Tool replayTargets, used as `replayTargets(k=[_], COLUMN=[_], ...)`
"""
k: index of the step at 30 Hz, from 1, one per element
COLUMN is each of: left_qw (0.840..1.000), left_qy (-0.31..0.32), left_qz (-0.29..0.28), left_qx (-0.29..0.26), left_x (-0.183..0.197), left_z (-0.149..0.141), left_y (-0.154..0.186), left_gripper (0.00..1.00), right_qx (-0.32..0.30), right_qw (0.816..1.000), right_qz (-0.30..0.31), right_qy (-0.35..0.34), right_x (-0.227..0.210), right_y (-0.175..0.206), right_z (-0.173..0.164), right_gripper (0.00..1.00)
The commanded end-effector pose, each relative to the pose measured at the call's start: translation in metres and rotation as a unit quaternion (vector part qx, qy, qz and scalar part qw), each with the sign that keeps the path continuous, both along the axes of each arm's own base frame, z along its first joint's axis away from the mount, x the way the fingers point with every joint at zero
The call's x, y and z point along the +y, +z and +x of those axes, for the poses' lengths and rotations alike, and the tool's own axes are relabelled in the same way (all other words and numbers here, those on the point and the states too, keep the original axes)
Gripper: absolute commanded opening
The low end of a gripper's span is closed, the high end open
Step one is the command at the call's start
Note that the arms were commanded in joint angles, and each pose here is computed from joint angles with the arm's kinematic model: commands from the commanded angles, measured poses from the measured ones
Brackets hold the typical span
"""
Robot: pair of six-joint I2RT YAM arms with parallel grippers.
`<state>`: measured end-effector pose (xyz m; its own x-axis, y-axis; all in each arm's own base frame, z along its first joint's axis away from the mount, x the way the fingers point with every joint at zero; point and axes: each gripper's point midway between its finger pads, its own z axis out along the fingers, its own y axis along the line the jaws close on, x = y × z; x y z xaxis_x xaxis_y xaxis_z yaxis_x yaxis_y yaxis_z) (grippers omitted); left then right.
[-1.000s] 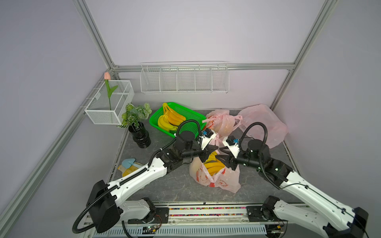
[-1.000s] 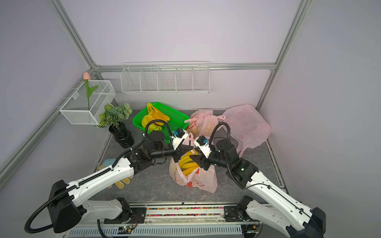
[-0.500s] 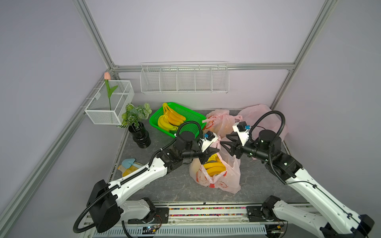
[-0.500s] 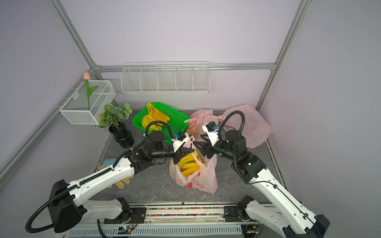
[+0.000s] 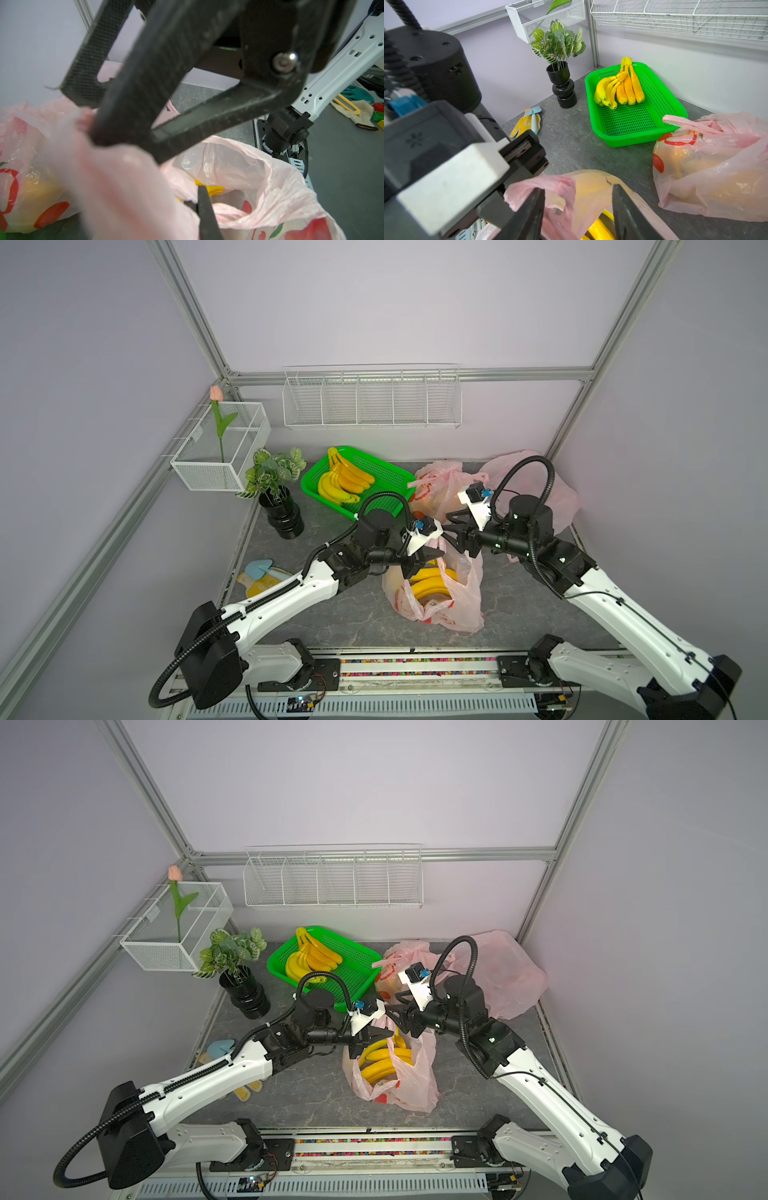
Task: Place the banana into a plastic bag & tie a knot
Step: Cross the plastic bag at the center of the board.
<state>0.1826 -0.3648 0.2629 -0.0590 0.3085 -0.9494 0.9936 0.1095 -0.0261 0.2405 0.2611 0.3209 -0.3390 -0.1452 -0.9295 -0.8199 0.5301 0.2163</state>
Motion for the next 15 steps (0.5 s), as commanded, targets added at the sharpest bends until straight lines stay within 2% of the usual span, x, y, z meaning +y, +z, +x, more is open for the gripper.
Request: replayTargets(k=[1, 7, 15], left_qw=[1.0, 1.0, 0.999], left_qy=[-0.02, -0.025, -0.032], left_qz=[-0.003, -0.001, 0.0], left_qx=[-0.015, -0.018, -0.022], left_x=[0.0, 0.0, 0.002], left_z=[-0.007, -0.009, -0.013], left_y=[0.001, 0.001, 0.003], left_gripper=[0.03, 0.03, 0.02], right_qx=[0.005, 0.01, 0.021], right_qw=[1.0, 0.999, 0.998], right_qz=[0.008, 0.004, -0.001], right_qy=[0.021, 0.031, 0.064], right_x=[0.006, 0.01, 0.019], right_y=[0.002, -0.001, -0.009], right_z=[-0.004, -0.004, -0.012], right_gripper=[0.56, 0.57, 0.49])
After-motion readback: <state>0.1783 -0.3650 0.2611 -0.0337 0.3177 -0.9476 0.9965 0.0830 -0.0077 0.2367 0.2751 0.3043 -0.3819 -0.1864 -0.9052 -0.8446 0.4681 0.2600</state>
